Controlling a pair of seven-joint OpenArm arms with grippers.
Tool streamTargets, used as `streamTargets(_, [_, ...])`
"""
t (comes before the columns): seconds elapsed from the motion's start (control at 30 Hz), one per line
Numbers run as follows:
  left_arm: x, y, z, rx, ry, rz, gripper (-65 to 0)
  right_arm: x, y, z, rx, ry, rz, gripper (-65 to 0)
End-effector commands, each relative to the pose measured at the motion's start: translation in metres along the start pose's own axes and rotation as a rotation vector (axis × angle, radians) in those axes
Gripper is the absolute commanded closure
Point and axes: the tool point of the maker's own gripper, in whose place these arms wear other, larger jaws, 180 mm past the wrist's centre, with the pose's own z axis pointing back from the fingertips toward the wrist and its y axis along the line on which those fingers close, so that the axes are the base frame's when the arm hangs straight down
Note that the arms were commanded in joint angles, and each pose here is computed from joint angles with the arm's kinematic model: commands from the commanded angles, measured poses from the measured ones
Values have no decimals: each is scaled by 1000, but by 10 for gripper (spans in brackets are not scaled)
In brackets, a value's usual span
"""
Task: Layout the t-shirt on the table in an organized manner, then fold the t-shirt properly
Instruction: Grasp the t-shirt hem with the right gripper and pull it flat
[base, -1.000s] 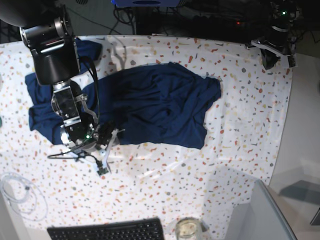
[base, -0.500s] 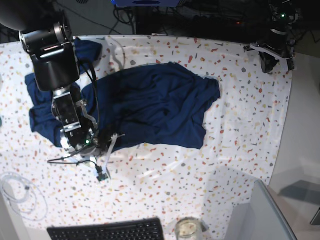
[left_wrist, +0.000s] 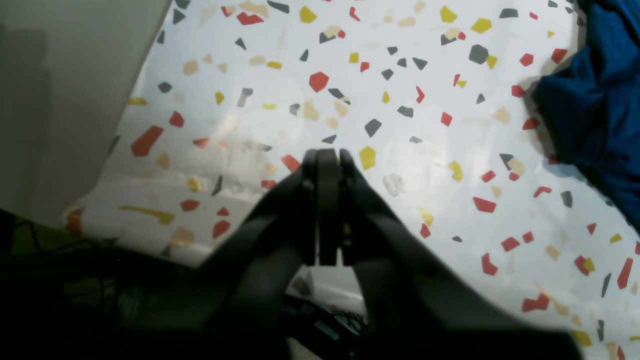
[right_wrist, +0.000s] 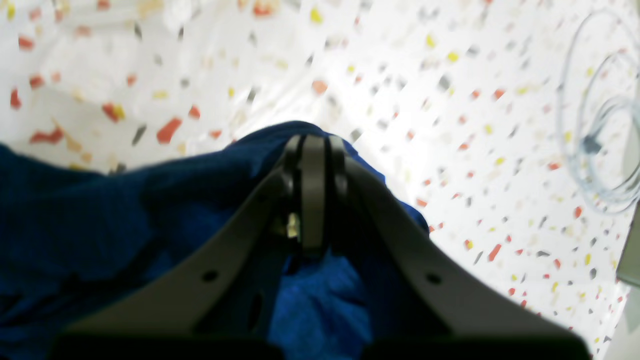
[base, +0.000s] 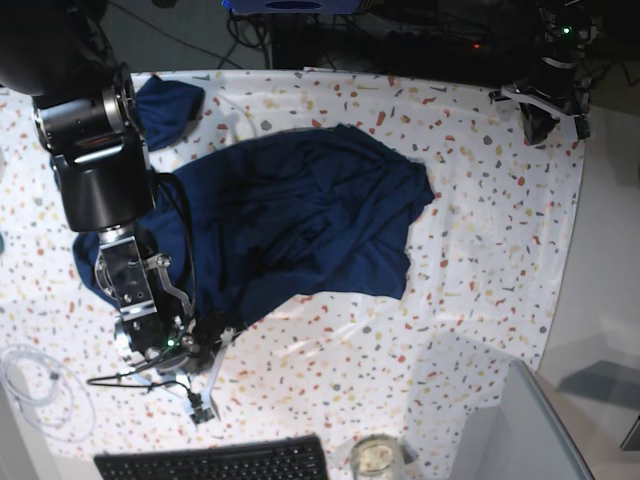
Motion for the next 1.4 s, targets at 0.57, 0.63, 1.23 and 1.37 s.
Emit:
streamTargets(0.57, [75,-104,-25,-260,-185,-83,-642,18,-2,30,-26,-82,-10,-2])
streamTargets(0.63, [75,-115,-33,-286,-179,-78,-615,21,-2,36,-30,-96,-10,-2])
streamTargets(1.23, [31,-147,-51,-363,11,-98,0,10,-10,39,-46,-78,-1,-2])
streamTargets(1.37, [51,-136,-37,-341,-16,-138,0,4,-7,38,-42,-69,-1,-2])
